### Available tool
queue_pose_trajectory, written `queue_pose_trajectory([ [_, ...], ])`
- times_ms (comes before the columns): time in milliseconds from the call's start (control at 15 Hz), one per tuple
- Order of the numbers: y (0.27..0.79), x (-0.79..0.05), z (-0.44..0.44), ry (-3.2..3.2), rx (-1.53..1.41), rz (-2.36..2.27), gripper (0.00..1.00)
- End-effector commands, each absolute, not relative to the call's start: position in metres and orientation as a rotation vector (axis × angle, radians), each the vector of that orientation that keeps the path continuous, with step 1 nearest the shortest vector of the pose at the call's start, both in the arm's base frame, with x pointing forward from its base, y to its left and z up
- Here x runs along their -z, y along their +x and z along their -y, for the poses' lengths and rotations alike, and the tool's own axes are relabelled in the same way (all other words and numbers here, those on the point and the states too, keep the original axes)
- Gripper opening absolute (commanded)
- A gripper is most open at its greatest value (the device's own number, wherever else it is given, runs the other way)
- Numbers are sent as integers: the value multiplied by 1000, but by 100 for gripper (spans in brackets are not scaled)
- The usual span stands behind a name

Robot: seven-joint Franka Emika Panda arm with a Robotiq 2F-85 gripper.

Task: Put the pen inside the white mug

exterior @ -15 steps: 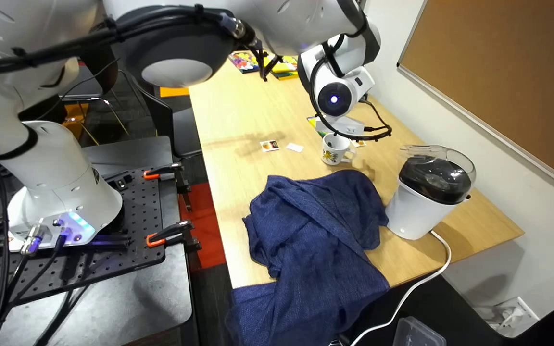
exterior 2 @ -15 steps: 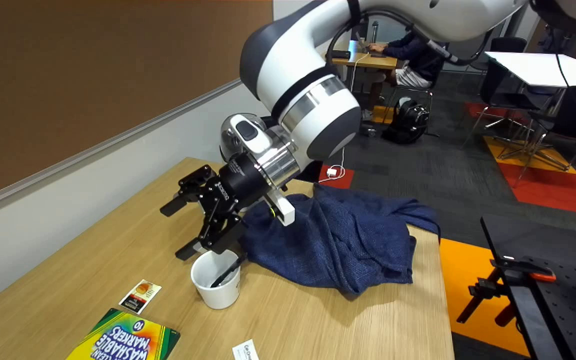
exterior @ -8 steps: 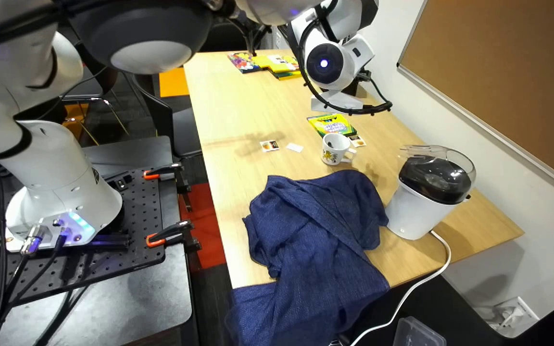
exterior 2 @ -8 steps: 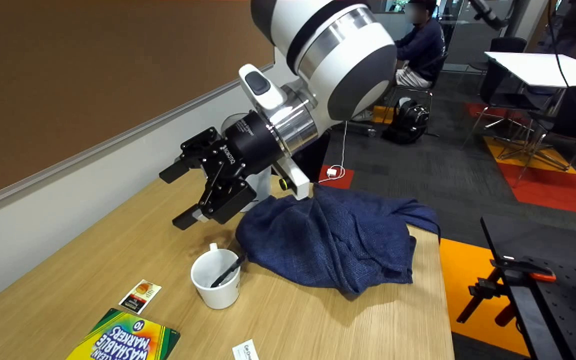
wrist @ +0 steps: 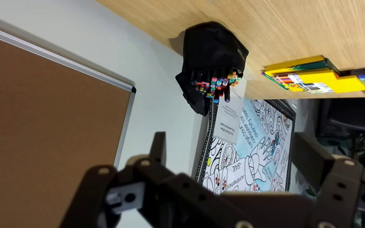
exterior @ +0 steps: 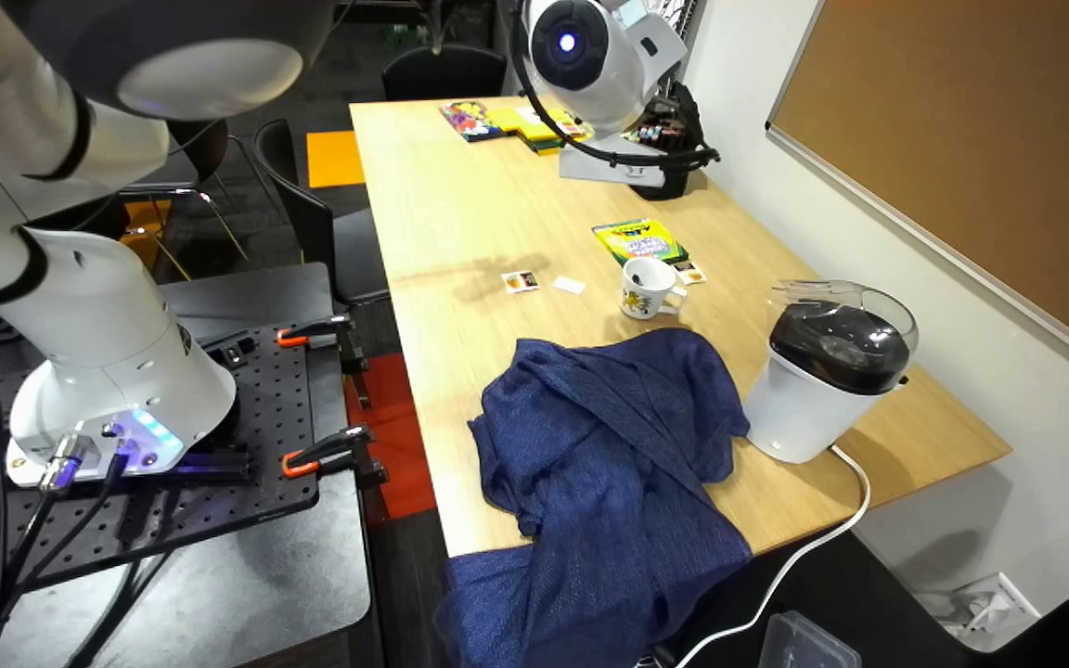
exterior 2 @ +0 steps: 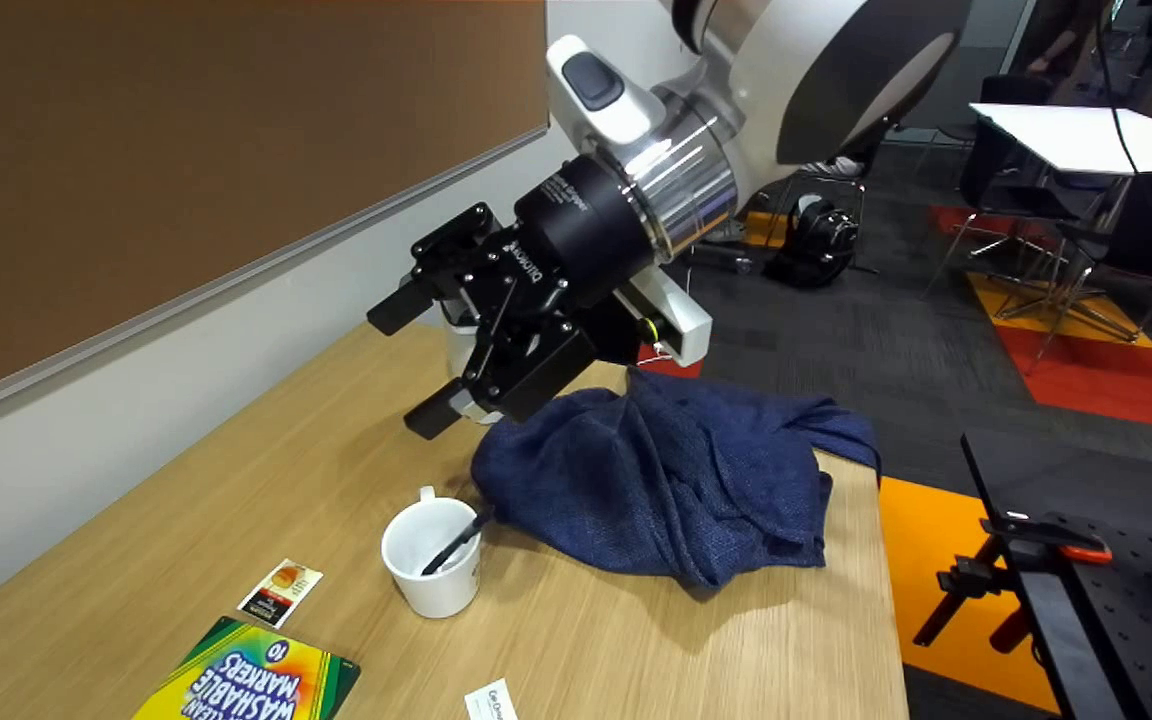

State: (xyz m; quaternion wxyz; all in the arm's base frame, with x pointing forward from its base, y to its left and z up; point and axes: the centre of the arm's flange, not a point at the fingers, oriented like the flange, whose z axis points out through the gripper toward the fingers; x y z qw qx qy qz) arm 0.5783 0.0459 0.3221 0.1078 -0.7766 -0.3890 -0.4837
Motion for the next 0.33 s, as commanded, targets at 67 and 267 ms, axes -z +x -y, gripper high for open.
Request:
queue_pose_trajectory([
  [67, 567, -331, -46, -2292, 1422, 1158, 100],
  [267, 559, -334, -45, -2293, 1420, 1165, 100],
])
